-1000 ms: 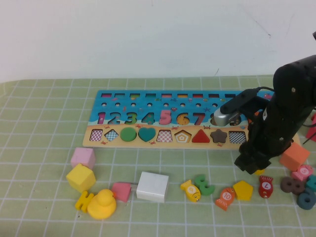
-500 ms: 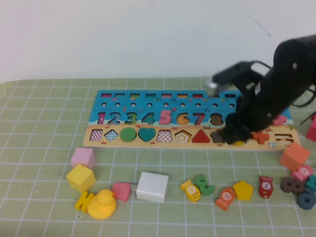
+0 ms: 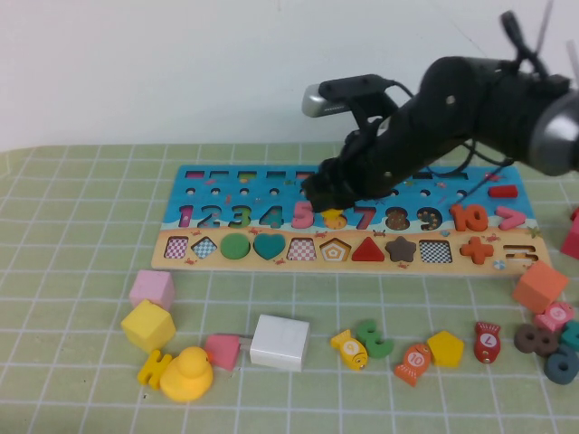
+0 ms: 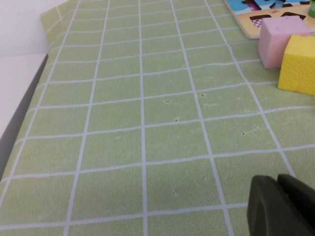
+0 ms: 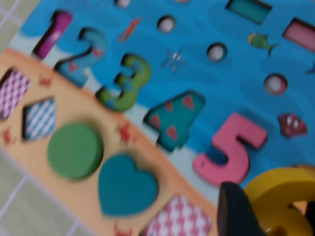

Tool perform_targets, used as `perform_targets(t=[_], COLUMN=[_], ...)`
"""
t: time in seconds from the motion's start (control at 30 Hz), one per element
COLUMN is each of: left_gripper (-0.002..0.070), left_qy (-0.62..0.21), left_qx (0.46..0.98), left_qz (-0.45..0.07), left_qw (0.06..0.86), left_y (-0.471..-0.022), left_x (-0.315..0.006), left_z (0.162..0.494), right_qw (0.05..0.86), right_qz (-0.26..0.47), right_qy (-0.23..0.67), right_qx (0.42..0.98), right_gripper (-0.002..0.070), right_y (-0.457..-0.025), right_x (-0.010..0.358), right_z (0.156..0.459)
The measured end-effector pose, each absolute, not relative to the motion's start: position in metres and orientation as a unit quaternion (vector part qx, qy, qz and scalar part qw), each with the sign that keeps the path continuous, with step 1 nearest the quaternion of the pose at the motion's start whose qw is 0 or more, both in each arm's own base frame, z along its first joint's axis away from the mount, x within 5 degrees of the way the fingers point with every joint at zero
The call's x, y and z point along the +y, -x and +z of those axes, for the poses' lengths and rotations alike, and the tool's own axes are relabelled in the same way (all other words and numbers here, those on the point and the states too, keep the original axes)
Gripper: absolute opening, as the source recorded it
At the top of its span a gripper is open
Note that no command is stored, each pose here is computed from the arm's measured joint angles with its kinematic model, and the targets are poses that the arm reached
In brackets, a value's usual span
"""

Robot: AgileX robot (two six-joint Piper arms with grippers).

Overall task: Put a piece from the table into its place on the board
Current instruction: Place the "number 6" into the hole of the number 6

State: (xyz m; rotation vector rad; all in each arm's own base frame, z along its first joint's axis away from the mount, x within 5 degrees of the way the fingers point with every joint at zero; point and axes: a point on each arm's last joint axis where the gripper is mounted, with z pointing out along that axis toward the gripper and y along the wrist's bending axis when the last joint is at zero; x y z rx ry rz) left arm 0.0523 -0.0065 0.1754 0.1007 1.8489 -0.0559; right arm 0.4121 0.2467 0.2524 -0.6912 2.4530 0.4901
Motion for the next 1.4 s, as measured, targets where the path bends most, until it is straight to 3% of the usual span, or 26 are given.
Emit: perform_targets(t=[0.43,0.93,1.4], left_gripper=[-0.0002,-0.0002,-0.0002], left_qy=[-0.043,-0.043,-0.043], left_qx=[0.798,0.798,0.798], left_qz=[-0.024,-0.024,-0.024], left_qw=[0.601,0.601,0.601], left_y=[-0.052,-0.052,-0.052], left_x=[-0.006,-0.006,-0.006], left_z=[0.175,0.175,0.175], right_qw=[0.226,0.218,0.213], right_qz=[0.158,0.166,0.172], right_qy=[0.178,0.142,0.119], right_qx=[0.945,0.951,0.955], right_gripper=[0.0273,0.0273,0.0333], right_y=[-0.436,-0.436,-0.436], right_x=[0.253,0.253,0.253], right_z=[0.228,0.228,0.228])
